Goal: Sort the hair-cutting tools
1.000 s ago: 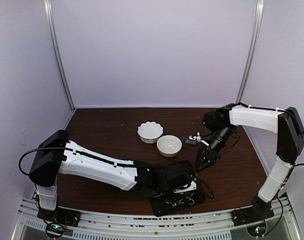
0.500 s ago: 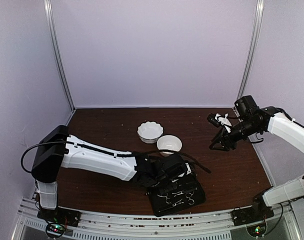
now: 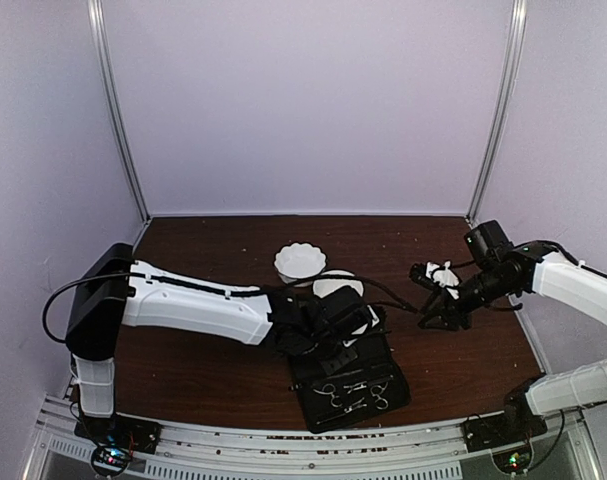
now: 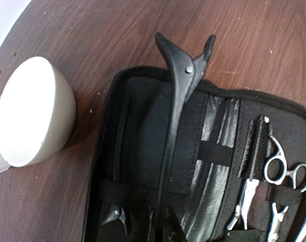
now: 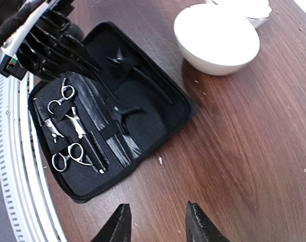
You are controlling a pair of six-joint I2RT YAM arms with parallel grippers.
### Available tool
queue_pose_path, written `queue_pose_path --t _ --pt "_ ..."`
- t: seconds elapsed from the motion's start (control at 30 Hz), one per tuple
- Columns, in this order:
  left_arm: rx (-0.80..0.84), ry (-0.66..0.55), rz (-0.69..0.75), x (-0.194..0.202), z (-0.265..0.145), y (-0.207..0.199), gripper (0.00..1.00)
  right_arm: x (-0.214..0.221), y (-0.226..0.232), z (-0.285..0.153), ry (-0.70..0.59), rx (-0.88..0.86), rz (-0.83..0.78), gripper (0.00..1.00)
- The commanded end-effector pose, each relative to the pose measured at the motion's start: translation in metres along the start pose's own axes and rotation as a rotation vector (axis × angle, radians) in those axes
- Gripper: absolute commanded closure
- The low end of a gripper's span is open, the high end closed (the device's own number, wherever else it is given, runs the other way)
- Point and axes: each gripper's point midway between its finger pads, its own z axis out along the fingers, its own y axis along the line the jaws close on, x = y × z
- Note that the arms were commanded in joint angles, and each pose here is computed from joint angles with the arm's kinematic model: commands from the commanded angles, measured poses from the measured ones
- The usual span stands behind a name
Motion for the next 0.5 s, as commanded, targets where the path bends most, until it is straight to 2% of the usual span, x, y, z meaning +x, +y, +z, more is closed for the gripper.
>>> queue_pose_path --t 0.0,0.47 --pt "0.030 -0.058 -0.041 -0.024 -0.006 -0.004 1.00 -0.023 0.009 0.007 -0.044 -0.039 -0.091 0.63" --pt "0.074 -0.134 -0.028 -0.047 -0.016 -0.010 1.00 -0.036 0.025 0.020 -0.054 -0.097 -0.142 0.62"
